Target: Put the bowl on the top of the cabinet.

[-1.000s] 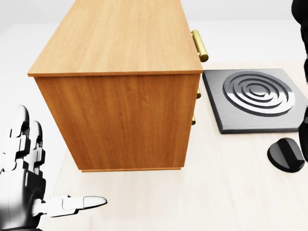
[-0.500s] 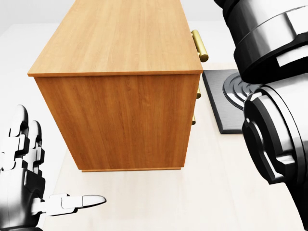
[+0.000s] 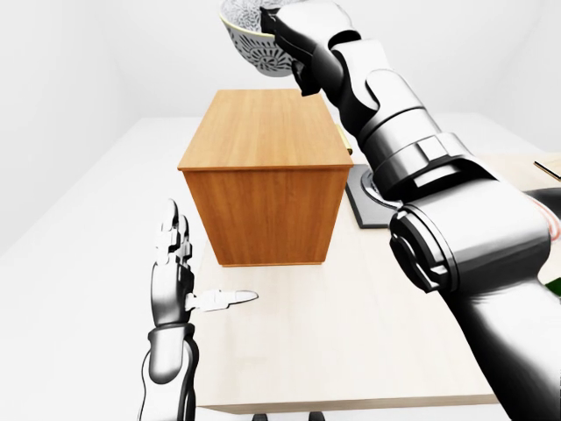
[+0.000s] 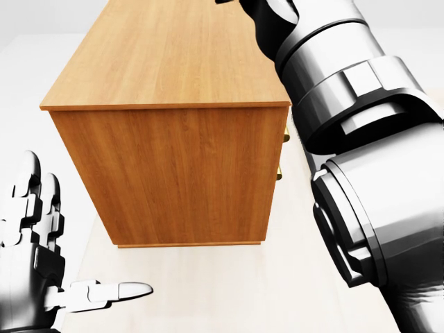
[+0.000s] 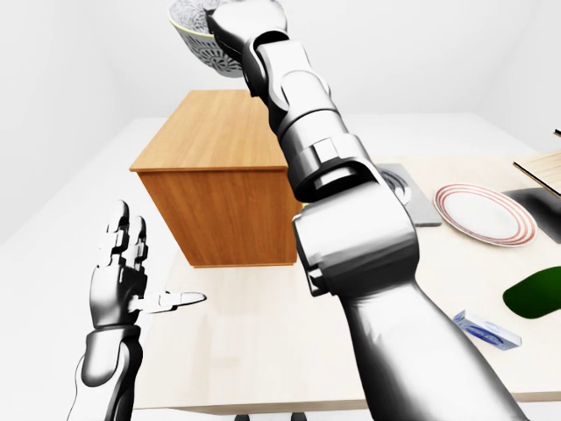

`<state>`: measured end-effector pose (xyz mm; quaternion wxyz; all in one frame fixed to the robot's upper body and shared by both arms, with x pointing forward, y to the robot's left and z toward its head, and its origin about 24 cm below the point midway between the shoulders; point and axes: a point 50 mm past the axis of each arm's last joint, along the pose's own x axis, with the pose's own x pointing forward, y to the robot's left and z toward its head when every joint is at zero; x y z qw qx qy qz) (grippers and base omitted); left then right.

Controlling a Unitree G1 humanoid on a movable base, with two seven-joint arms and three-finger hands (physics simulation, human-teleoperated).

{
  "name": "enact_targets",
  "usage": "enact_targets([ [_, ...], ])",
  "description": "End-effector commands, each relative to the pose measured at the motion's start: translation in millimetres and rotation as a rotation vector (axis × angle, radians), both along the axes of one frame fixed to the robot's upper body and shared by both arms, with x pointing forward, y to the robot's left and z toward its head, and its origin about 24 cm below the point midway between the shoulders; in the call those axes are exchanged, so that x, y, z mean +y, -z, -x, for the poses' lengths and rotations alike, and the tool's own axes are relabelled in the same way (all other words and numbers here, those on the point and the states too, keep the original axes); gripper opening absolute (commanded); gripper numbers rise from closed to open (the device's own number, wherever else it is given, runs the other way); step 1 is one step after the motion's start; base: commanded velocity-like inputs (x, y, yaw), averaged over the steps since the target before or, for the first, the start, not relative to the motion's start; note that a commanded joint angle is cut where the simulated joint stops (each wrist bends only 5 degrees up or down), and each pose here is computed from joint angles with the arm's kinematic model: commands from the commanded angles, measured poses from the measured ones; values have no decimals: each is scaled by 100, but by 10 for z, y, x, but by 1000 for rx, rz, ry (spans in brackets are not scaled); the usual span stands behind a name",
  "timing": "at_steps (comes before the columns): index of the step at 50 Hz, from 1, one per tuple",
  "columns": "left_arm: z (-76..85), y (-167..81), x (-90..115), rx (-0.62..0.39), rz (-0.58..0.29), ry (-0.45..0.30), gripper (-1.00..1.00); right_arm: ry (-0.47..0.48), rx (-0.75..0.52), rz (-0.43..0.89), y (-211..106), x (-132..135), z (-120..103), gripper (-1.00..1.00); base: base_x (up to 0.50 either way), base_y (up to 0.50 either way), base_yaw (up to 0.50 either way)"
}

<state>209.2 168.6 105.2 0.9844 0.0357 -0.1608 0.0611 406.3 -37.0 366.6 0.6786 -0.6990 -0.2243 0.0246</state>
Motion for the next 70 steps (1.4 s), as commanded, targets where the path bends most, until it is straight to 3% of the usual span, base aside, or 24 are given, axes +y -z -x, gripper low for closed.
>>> enact_targets([
  [1,11,-5,-9,-1,-1,7,100,-24,21,-57,167,11,-39,-100,0,0,0],
  [42,-4,-7,7,-3,3,3,100,-5,80,-30,477,-29,-114,-100,0,0,0],
  [43,-4,-3,7,-2,4,3,100,-5,82,-30,483,-28,-115,-92,0,0,0],
  [45,-3,-2,5,-1,3,4,100,-4,83,-26,493,-29,-117,-100,0,0,0],
  [46,-3,-1,5,0,3,4,100,-4,84,-27,498,-30,-118,-97,0,0,0],
  [47,-3,1,4,0,3,4,100,-3,86,-28,504,-32,-119,-74,0,0,0],
  [48,-2,1,3,0,3,5,100,-2,89,-26,511,-34,-121,-25,0,0,0],
  [49,0,-2,2,-1,3,5,100,-1,93,-23,523,-34,-123,100,0,0,0],
  [64,9,-6,-4,-2,2,12,100,5,98,-28,476,-66,-123,100,0,0,0],
  [70,-2,20,-4,9,3,13,100,27,70,-36,263,-166,-104,100,0,0,0],
])
